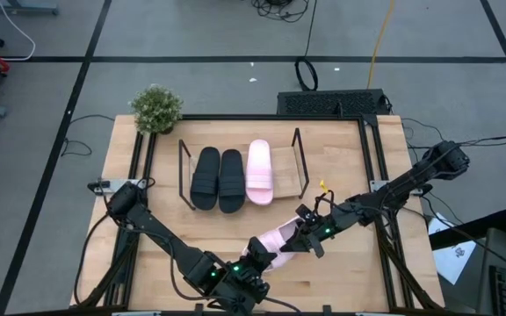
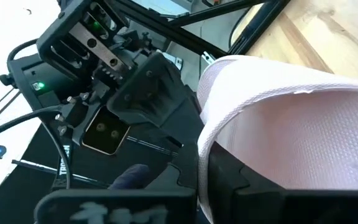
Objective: Pick and place slides into the shelf
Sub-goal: Put the pink pair of slide on the shelf
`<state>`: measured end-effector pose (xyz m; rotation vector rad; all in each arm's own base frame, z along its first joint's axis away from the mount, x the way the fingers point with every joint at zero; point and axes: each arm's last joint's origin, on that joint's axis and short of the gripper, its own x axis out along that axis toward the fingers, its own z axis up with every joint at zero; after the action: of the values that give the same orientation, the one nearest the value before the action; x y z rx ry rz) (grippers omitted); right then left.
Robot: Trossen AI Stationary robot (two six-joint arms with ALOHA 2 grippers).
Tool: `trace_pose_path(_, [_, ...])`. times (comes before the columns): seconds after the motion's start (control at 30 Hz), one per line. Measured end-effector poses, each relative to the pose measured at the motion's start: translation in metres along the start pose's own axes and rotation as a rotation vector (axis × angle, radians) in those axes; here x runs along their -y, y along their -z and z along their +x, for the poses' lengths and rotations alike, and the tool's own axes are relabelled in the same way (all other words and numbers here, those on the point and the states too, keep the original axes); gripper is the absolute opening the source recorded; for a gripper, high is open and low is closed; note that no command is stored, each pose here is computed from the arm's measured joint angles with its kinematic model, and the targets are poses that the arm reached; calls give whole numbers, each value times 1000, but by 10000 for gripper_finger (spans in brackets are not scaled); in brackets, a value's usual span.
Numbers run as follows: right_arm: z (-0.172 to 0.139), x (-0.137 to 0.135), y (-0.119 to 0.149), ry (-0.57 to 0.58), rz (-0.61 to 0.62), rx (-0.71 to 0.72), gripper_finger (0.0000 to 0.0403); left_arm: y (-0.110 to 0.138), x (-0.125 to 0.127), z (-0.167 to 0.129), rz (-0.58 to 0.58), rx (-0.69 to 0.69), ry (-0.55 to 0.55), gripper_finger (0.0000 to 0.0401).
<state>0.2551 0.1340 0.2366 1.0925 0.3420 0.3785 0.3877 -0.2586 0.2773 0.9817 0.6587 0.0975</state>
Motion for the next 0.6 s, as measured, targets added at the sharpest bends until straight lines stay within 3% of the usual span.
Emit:
trace_pose_path(0.17, [0,-3,-1,-23,-17,13,25,-2,5,-10,16,-26,-90,7])
trace_pose_path(0.6, [0,-7,-1,-71,-90,-24,98,-2,25,-38,-47,-42,-153,1])
